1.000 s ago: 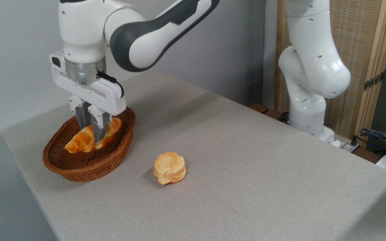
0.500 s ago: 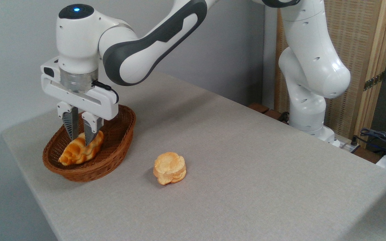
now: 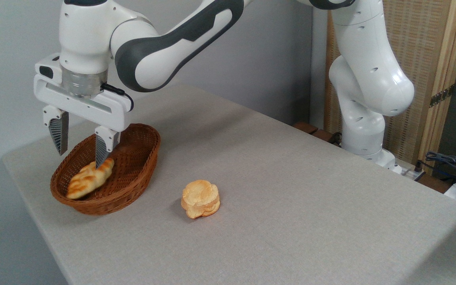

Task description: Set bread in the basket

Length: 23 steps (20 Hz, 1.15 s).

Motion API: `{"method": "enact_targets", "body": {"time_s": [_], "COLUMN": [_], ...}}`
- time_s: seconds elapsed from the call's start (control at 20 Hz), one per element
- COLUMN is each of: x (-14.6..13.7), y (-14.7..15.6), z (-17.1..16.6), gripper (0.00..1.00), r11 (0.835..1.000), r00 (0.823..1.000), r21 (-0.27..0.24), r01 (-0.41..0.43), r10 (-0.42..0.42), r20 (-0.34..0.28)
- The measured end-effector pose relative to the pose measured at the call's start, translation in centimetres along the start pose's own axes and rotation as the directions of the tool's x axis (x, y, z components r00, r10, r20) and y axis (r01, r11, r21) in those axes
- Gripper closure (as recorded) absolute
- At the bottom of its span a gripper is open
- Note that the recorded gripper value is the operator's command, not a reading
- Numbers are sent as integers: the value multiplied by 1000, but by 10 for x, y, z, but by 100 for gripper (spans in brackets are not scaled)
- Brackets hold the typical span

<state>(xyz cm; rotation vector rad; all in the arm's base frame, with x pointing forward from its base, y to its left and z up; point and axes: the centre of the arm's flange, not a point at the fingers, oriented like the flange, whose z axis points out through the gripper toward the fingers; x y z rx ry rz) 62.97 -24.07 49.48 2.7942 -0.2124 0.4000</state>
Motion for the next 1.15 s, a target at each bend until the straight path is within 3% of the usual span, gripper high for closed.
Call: {"method": "enact_targets", "body": {"time_s": [0.25, 0.4, 0.5, 0.8, 1.0, 1.05, 1.15], "x": [8, 0, -10, -41, -54, -55, -56], "y": [-22, -45, -58, -125, -166, -170, -172], "z": [-51, -89, -108, -142, -154, -154, -150], "gripper": [0, 0, 0, 0, 0, 0, 0], "r11": [995, 985, 968, 896, 815, 803, 794], "r00": [998, 993, 975, 879, 777, 761, 748], "r21": [97, 126, 124, 73, 66, 63, 62], "r01": [-36, -121, -217, -439, -575, -593, -605], "r10": [42, 121, 209, 411, 519, 533, 540], "r20": [-53, 9, 77, 240, 356, 370, 386]}}
